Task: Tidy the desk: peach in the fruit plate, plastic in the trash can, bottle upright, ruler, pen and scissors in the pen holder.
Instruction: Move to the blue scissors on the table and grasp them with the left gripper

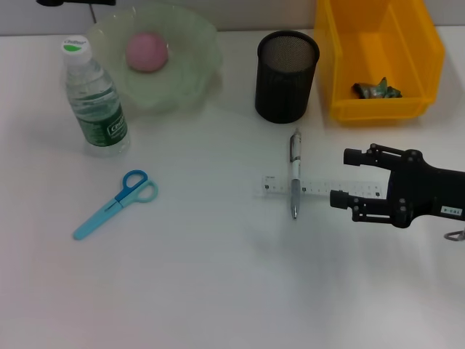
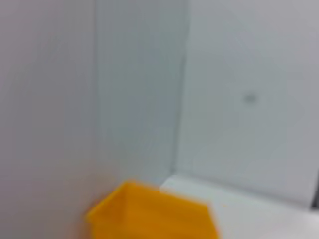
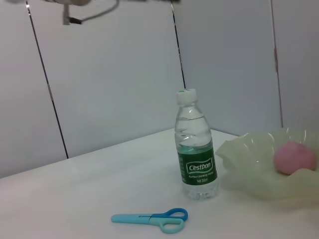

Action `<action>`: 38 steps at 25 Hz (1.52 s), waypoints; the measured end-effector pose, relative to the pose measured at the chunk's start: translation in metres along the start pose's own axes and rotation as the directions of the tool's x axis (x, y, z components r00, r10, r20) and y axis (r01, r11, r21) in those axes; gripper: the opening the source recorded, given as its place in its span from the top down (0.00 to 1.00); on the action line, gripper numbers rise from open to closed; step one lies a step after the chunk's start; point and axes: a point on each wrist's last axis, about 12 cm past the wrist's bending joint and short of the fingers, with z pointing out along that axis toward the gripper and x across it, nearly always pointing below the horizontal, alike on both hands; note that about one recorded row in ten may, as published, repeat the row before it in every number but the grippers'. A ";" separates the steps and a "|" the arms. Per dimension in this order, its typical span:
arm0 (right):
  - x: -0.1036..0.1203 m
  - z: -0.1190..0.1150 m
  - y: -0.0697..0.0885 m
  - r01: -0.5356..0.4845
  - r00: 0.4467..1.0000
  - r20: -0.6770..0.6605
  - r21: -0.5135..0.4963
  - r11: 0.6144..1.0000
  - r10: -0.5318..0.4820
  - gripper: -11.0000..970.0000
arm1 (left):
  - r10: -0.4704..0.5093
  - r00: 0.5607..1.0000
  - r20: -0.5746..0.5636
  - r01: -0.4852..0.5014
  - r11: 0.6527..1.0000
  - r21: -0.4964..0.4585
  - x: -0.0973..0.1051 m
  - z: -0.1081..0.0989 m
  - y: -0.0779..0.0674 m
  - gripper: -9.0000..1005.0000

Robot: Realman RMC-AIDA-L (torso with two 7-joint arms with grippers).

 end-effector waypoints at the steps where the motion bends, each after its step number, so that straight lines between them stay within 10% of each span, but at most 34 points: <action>1: 0.000 0.000 0.000 -0.001 1.000 -0.001 0.000 1.000 0.001 0.16 | -0.006 1.000 0.019 0.005 1.000 0.013 0.001 -0.001 -0.002 0.21; 10: 0.000 0.001 0.001 -0.002 1.000 -0.010 -0.012 1.000 0.002 0.16 | -0.098 0.985 0.143 0.080 0.989 0.128 0.021 -0.006 -0.011 0.21; 12: 0.000 0.001 0.002 -0.001 1.000 -0.010 -0.021 1.000 0.001 0.16 | -0.164 0.969 0.185 0.122 0.968 0.217 0.054 0.003 -0.016 0.21; 16: -0.001 0.000 0.003 0.002 1.000 -0.015 -0.044 0.999 -0.003 0.16 | -0.098 0.994 0.055 0.079 0.955 0.286 0.105 0.029 -0.031 0.21; 24: 0.000 -0.001 0.004 0.006 1.000 -0.023 -0.058 0.998 -0.007 0.16 | -0.111 0.978 -0.179 0.142 0.975 0.170 0.107 0.035 -0.027 0.21; 26: 0.001 -0.002 0.005 0.009 1.000 -0.024 -0.056 0.998 -0.011 0.16 | -0.160 0.899 -0.407 0.180 0.984 0.012 0.090 0.039 -0.019 0.21; 29: 0.002 -0.003 0.005 0.010 1.000 -0.025 -0.055 0.998 -0.011 0.16 | -0.163 0.886 -0.435 0.178 0.984 -0.006 0.087 0.040 -0.018 0.21; 31: 0.002 -0.003 0.006 0.009 1.000 -0.025 -0.053 0.999 -0.010 0.16 | -0.182 0.781 -0.598 0.152 0.983 -0.100 0.068 0.055 -0.017 0.21; 38: 0.003 -0.005 0.006 0.006 1.000 -0.022 -0.047 0.999 -0.007 0.16 | -0.135 0.631 -0.764 0.071 0.991 -0.117 0.052 0.088 -0.025 0.21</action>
